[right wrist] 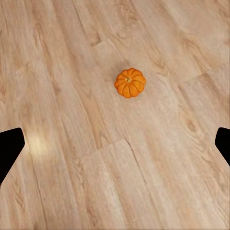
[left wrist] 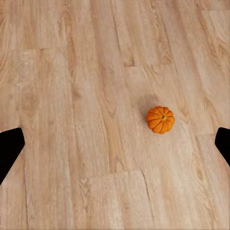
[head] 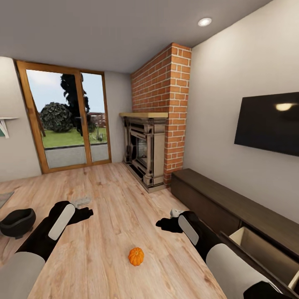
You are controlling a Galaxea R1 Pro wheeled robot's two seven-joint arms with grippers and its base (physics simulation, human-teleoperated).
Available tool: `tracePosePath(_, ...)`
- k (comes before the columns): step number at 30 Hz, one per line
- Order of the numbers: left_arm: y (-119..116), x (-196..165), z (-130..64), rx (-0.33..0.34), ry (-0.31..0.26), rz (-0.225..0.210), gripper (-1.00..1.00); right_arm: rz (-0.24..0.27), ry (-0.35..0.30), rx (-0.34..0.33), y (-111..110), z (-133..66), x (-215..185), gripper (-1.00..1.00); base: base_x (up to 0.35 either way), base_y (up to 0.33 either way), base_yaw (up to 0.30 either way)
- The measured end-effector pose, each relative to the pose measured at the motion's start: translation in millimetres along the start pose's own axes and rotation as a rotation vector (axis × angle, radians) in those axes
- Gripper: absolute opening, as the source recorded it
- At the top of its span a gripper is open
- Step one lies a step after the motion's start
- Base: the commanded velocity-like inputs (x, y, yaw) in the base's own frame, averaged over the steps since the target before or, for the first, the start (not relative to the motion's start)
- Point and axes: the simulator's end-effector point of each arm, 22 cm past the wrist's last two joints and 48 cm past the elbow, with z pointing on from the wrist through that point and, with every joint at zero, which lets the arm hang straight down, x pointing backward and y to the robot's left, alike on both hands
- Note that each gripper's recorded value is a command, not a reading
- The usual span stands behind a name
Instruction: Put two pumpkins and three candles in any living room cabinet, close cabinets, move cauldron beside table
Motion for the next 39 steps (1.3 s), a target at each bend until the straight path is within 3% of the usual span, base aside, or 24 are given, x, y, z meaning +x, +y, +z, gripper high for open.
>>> tracePosePath(10,1,6,7.8,-0.005,0.016,0.002,1.0,-0.001,0.013,0.004,-1,7.4,6,1.0,0.079,0.251,0.0)
tracePosePath(15,1,9,11.5,-0.006,0.023,0.003,1.0,0.005,-0.027,0.006,-3,10.9,-2,1.0,0.007,0.103,0.0)
tracePosePath(26,-5,18,19.7,-0.002,0.044,0.005,1.0,0.012,-0.024,0.007,-5,18.4,2,1.0,-0.013,-0.094,0.0)
tracePosePath(39,-5,26,28.5,-0.006,0.064,0.007,1.0,0.018,-0.007,0.007,-7,26.7,9,1.0,0.283,-0.023,0.0)
